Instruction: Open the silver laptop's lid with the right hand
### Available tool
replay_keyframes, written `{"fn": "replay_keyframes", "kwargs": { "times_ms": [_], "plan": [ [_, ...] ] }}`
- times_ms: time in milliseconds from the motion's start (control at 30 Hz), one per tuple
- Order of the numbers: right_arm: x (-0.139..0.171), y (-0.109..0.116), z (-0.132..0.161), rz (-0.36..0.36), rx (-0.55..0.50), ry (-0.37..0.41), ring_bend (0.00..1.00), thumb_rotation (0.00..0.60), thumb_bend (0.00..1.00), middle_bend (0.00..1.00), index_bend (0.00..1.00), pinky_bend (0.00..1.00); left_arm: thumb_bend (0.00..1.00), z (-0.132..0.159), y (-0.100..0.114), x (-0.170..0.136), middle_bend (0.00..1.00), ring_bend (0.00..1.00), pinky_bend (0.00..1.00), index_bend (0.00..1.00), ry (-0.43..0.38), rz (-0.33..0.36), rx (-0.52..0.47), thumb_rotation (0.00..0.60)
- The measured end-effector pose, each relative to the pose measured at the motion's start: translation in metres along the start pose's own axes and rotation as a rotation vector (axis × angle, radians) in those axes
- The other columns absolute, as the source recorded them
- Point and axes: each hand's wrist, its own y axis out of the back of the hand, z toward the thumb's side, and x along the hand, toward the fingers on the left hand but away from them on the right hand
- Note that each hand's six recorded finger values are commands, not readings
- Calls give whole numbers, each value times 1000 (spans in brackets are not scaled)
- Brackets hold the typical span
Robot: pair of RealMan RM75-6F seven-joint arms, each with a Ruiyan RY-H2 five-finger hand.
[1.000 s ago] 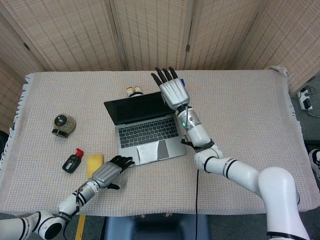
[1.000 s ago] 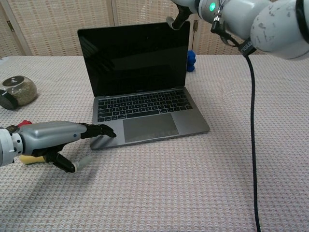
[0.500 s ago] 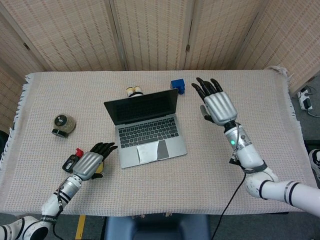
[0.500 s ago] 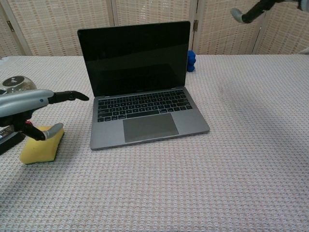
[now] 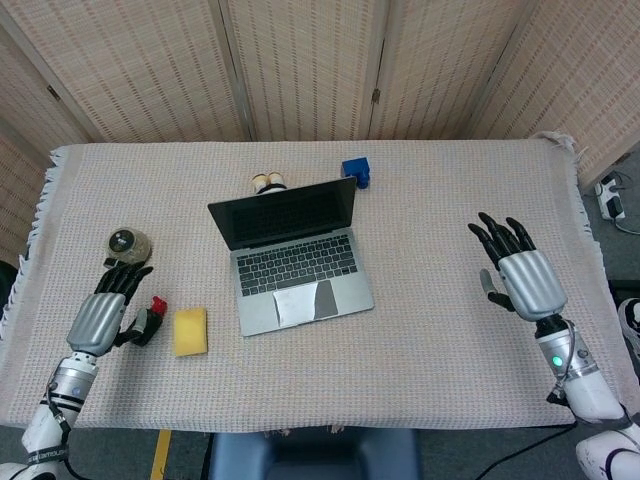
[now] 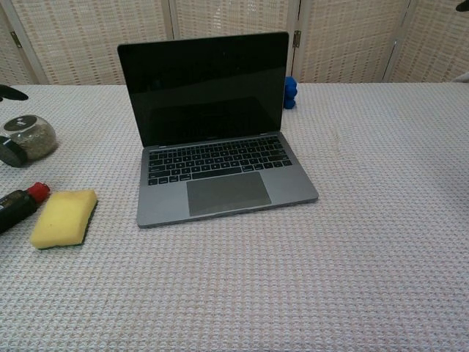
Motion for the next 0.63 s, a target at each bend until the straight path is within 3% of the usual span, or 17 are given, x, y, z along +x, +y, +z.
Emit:
{"fn": "replay_keyframes", "kwargs": {
  "times_ms": [300,467,633],
  "plan": [
    [61,-23,-27,22,-130,-90,89,600,639,19,0,0,649,-30,15,-51,103,47,0,164,78,106,28,600],
    [89,-31,-35,13,-165,-136,82,600,640,17,0,0,649,-30,16,-83,103,47,0,165,85,150,45,600],
    [110,-28,-35,-17,-182,-155,83,600,639,17,0,0,649,-23,10,-102,103,48,0,165,77,149,46,600]
  ]
}}
